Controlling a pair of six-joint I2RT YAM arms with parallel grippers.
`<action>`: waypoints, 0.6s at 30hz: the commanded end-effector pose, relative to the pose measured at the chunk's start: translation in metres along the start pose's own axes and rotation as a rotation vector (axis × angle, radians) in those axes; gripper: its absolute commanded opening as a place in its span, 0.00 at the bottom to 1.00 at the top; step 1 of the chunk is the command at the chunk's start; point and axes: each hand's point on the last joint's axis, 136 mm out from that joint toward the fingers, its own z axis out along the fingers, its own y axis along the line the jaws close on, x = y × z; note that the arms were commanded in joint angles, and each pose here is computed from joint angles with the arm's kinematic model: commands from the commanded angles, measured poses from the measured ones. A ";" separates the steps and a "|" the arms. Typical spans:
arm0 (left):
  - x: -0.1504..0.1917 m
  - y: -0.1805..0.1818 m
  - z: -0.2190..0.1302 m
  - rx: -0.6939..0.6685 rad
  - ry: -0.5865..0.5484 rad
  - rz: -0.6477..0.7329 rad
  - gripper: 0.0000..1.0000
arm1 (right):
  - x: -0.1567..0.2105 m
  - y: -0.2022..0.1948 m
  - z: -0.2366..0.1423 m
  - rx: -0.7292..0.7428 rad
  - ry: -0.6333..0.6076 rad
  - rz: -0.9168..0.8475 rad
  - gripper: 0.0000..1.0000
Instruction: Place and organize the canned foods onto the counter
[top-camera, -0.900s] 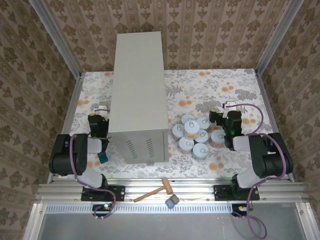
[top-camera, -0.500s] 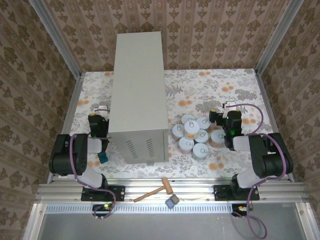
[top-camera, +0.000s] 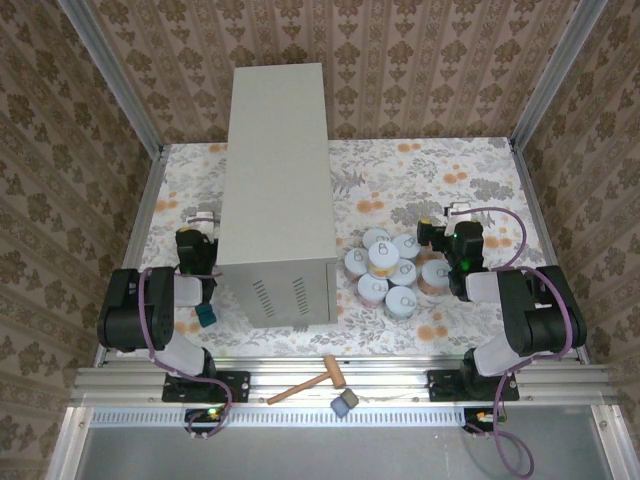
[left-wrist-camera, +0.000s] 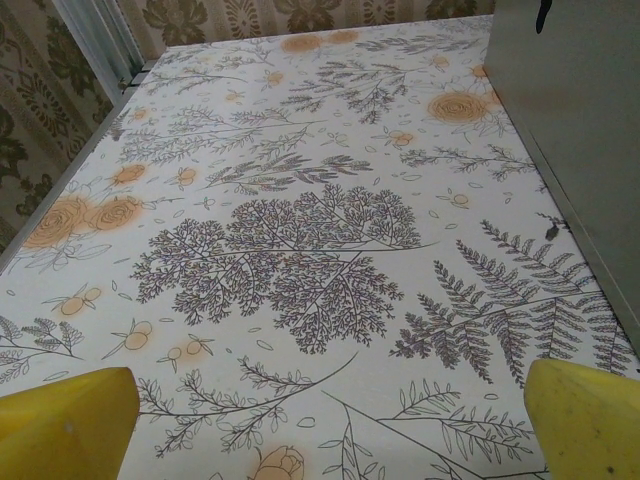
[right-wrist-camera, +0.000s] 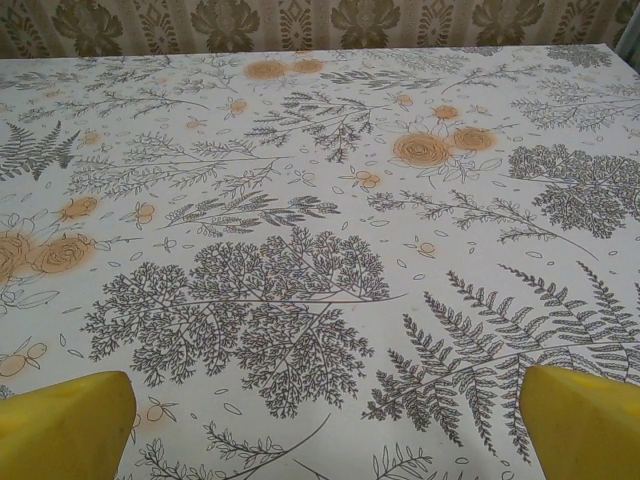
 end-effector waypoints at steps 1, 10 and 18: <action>-0.012 -0.002 0.003 0.018 -0.028 0.016 1.00 | -0.004 0.001 0.001 -0.007 -0.020 -0.007 1.00; -0.037 0.051 -0.011 -0.305 0.050 -0.061 1.00 | -0.004 0.002 0.001 -0.010 -0.019 -0.005 1.00; -0.085 0.111 -0.054 -0.682 0.269 -0.185 1.00 | -0.004 0.001 0.001 -0.012 -0.016 -0.003 1.00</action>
